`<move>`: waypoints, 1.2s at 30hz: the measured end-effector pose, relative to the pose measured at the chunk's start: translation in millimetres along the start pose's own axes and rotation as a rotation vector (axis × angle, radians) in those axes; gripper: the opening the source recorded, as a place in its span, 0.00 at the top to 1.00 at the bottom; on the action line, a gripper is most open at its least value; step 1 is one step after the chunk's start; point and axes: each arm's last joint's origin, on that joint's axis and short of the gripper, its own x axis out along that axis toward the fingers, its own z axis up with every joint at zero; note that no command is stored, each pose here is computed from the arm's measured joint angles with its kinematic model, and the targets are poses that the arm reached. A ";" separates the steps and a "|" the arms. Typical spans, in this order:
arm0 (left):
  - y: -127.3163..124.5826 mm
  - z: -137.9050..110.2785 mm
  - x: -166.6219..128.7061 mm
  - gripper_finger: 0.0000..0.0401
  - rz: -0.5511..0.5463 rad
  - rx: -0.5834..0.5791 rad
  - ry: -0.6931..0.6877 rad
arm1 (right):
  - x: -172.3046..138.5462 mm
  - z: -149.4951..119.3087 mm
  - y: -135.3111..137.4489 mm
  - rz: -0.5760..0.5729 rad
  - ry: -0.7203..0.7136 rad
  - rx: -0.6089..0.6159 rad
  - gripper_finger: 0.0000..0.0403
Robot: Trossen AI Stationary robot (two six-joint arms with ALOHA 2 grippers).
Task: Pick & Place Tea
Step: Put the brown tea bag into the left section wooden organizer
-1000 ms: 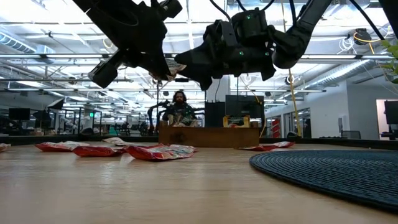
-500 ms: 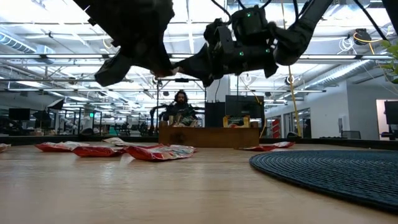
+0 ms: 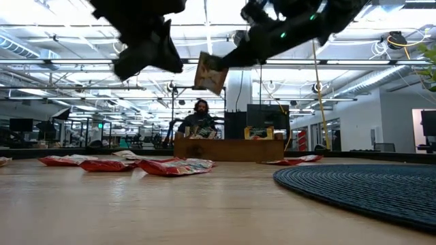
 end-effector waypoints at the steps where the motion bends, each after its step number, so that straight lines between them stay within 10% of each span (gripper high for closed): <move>1: 7.8 -0.9 2.2 0.85 0.005 -0.046 0.005 | -4.2 2.1 2.5 0.017 0.010 -0.003 1.00; 12: 79.7 4.8 25.6 0.84 -0.510 -0.353 -0.369 | -12.1 -4.9 21.4 -0.001 0.101 -0.046 1.00; 28: 108.7 -29.6 64.0 0.84 -0.365 -0.503 -0.110 | -12.8 -13.5 25.3 0.010 0.127 -0.046 1.00; 36: 115.0 -37.8 87.9 0.68 -0.569 -0.623 -0.151 | -12.8 -12.7 25.1 0.008 0.120 -0.040 1.00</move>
